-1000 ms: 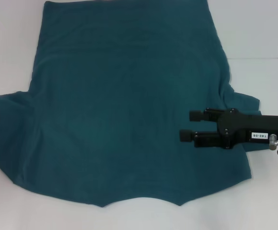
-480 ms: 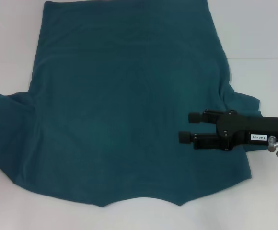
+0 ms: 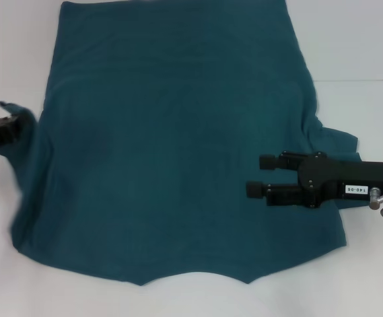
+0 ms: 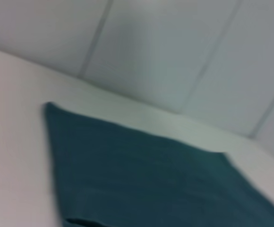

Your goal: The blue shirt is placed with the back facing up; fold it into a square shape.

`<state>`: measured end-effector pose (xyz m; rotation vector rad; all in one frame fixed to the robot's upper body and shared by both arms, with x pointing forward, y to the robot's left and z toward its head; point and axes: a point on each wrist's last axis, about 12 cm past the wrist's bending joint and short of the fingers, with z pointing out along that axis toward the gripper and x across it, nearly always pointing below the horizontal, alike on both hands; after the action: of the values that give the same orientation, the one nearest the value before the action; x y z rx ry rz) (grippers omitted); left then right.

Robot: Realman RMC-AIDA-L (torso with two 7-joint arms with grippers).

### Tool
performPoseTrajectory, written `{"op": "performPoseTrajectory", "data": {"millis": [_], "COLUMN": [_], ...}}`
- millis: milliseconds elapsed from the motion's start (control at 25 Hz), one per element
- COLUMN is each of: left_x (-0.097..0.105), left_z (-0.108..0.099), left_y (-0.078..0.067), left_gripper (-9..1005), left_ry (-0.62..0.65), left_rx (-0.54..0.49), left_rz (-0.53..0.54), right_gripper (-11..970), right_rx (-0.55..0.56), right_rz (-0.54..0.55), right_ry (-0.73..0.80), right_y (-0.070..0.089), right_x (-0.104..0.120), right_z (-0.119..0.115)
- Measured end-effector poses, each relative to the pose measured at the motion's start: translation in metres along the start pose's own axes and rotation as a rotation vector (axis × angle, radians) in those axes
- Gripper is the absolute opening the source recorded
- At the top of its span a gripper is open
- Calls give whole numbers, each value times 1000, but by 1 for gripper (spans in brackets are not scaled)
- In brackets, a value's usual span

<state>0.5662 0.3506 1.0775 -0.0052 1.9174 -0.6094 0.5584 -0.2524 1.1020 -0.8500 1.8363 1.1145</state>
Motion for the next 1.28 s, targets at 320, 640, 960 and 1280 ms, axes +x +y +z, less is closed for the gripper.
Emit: {"op": "performPoseTrajectory", "data": {"millis": [320, 640, 960, 1280], "left_x": [16, 26, 27, 42], "left_z": [13, 19, 15, 16], "left_y": [-33, -44, -44, -66], "left_gripper": [44, 245, 433, 716], "left_ry": [-41, -76, -83, -30], "left_rx": [205, 259, 273, 417], "left_rz": [-122, -186, -159, -3], "right_gripper": [889, 888, 888, 887], "right_rx": [1, 2, 18, 71], "right_rz": [-1, -3, 13, 83], "right_ry": [0, 0, -13, -69], "right_y": [0, 0, -1, -4], "right_x": [0, 0, 3, 9], "right_z": [0, 0, -5, -20]}}
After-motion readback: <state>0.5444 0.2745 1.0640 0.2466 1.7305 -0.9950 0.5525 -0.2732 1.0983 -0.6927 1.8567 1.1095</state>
